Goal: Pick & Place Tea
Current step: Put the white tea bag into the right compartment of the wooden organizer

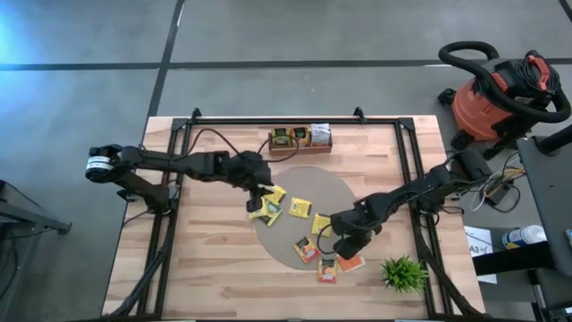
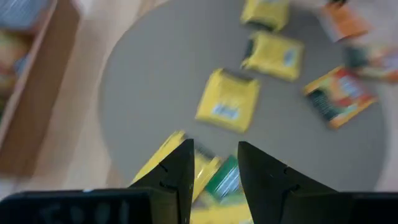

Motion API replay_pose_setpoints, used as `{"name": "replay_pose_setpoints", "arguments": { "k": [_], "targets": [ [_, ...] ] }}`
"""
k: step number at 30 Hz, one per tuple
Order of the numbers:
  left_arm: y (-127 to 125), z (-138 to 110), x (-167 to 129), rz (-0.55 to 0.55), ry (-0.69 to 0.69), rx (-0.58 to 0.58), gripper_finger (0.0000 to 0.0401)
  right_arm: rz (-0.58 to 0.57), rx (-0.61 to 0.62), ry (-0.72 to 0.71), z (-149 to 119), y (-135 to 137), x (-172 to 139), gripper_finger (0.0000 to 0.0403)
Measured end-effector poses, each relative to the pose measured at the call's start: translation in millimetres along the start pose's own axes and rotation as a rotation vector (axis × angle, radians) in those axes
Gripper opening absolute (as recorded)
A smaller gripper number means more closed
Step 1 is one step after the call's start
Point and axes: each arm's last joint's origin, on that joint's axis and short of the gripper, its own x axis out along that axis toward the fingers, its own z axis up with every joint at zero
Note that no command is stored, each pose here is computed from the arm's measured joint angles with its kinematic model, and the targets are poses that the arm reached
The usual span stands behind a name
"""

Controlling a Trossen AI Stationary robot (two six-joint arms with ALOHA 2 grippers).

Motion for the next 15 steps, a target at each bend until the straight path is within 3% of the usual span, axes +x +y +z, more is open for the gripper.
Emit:
{"name": "replay_pose_setpoints", "arguments": {
  "k": [4,8,12,15],
  "targets": [
    [-4,1,4,-0.136,-0.088,-0.014,0.0117,-0.001,-0.034,0.013,-6,1,1,0.0054],
    [-11,0,7,-0.233,-0.130,-0.139,0.0117,-0.026,-0.156,0.005,-12,1,0,0.0054],
    [-14,1,8,-0.180,-0.192,-0.311,0.0117,-0.049,-0.316,0.006,-17,-1,3,0.0054],
    [-14,2,9,-0.106,-0.241,-0.527,0.0117,-0.057,-0.416,0.010,-21,-1,5,0.0054]
  ]
}}
